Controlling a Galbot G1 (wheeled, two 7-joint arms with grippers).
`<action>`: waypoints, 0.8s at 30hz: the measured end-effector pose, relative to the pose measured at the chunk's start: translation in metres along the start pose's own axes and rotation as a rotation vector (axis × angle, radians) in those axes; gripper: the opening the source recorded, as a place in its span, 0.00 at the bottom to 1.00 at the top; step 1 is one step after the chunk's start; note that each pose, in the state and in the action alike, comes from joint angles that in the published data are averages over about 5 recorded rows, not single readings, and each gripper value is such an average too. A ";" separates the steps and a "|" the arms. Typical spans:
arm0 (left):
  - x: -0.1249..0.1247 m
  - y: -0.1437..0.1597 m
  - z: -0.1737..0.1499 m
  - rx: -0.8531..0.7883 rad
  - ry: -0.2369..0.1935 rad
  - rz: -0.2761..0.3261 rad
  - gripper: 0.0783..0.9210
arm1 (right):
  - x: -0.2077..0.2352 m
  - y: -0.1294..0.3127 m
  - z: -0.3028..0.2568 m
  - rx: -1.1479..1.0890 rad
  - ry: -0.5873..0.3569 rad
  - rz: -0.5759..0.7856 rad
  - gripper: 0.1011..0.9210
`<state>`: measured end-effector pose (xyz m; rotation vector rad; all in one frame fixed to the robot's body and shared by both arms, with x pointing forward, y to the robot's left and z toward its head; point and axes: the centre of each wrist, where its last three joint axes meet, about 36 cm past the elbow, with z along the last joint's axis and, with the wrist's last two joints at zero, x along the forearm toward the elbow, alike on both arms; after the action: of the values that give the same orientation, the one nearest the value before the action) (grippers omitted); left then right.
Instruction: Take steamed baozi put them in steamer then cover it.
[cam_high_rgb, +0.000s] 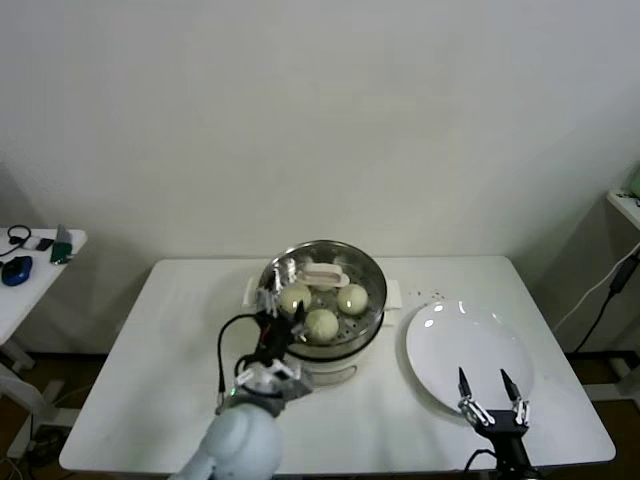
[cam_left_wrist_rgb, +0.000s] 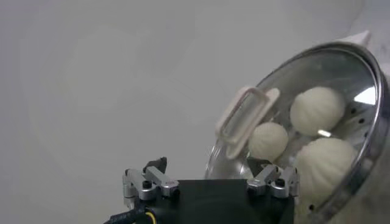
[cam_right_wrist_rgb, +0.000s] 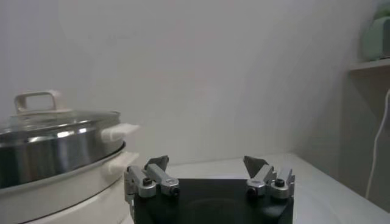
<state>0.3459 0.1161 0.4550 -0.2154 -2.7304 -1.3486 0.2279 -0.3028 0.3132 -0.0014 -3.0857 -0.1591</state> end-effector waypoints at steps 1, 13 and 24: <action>0.003 0.002 0.004 0.039 -0.006 -0.003 0.88 | 0.000 0.000 0.000 0.003 0.000 0.003 0.88; 0.032 0.031 0.077 0.556 -0.003 -0.131 0.88 | -0.002 -0.012 0.002 0.044 -0.007 0.008 0.88; 0.073 0.010 0.145 0.821 0.060 -0.169 0.88 | -0.001 -0.024 0.017 0.067 -0.002 -0.003 0.88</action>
<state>0.2728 0.2438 0.3849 0.1191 -3.0185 -0.1592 0.2278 -0.3251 0.2942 0.0059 -3.0919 -0.0552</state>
